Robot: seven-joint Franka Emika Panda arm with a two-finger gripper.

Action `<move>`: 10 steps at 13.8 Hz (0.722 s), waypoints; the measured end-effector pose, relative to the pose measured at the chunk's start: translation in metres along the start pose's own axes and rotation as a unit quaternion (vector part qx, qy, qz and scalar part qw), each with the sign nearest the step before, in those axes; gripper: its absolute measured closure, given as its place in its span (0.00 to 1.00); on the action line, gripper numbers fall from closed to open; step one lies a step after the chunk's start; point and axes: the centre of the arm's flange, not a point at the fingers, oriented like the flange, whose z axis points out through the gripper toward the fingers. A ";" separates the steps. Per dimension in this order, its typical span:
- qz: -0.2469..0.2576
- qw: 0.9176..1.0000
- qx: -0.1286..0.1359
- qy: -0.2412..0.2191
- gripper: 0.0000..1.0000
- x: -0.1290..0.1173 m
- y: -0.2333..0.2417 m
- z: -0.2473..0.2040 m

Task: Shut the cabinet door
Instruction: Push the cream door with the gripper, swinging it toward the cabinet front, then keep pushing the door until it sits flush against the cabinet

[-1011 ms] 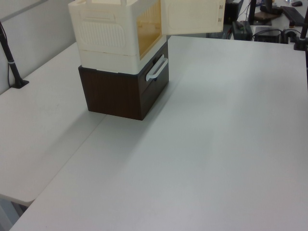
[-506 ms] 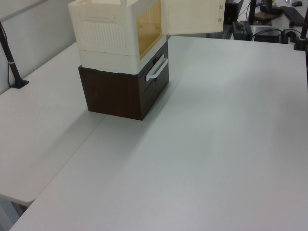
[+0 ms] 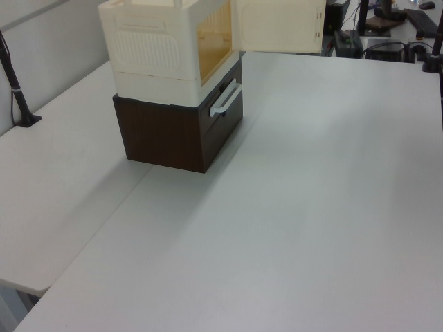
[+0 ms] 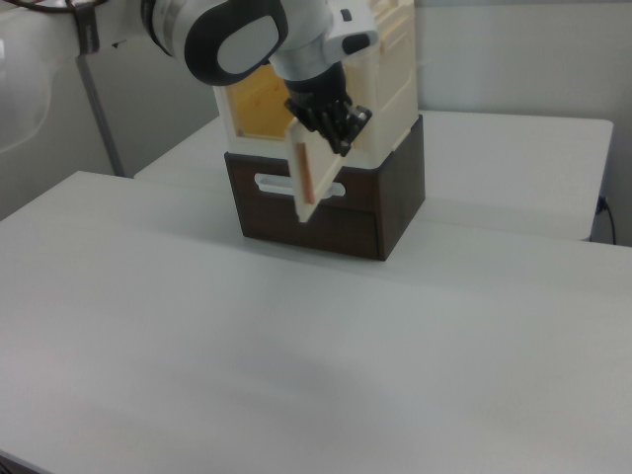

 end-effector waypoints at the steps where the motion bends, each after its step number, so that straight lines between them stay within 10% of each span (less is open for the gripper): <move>1: -0.002 1.000 0.011 -0.008 0.88 -0.001 -0.008 0.002; 10: -0.143 0.986 0.078 -0.036 0.89 0.005 -0.149 0.031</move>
